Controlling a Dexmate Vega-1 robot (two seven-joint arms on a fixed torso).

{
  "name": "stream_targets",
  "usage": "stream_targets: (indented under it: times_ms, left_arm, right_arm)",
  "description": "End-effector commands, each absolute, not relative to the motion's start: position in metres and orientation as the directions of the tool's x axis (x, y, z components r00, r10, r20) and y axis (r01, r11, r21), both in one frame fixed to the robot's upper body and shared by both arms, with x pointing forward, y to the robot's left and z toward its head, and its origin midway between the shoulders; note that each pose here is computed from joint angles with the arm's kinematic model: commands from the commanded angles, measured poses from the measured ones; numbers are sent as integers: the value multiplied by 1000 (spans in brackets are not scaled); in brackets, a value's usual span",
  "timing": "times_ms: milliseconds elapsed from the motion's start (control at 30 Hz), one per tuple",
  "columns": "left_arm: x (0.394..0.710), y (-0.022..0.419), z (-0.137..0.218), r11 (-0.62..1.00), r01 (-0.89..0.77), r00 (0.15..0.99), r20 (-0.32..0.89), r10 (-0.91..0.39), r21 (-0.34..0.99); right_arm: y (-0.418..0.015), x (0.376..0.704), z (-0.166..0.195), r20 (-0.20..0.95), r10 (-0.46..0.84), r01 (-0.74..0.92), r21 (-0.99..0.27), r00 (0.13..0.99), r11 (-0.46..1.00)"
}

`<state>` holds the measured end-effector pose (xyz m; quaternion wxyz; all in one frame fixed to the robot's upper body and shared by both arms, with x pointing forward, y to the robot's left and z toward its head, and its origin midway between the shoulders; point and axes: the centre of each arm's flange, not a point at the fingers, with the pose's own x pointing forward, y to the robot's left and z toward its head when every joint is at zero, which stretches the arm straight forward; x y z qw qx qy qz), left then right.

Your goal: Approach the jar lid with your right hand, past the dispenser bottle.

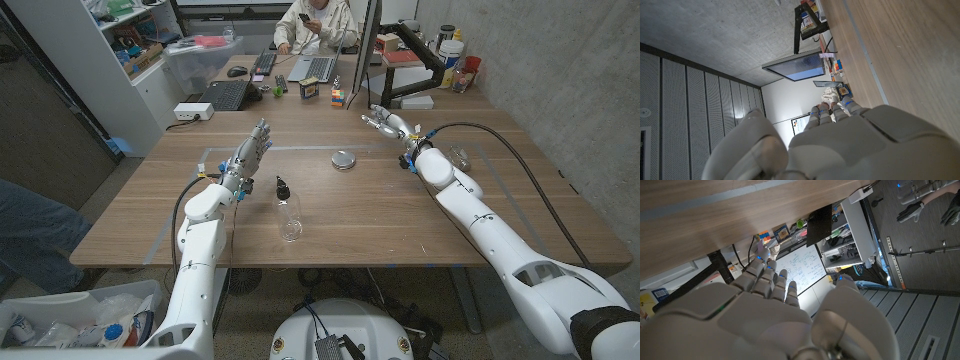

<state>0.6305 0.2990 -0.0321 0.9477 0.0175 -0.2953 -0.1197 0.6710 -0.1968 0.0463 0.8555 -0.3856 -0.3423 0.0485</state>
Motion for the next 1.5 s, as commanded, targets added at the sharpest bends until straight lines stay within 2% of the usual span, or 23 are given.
stream_targets:
  times_ms: [33,700,1500]
  left_arm:
    - [628,298,-30,968,220,792,558,-247,117]
    - [624,294,-27,966,214,787,561,-257,142]
    - [623,288,-28,965,223,785,562,-260,136]
  right_arm:
    - [-189,670,50,527,346,229,-747,776,624]
    - [-178,668,53,461,341,273,-836,820,475]
    - [-171,667,54,436,324,309,-874,840,374]
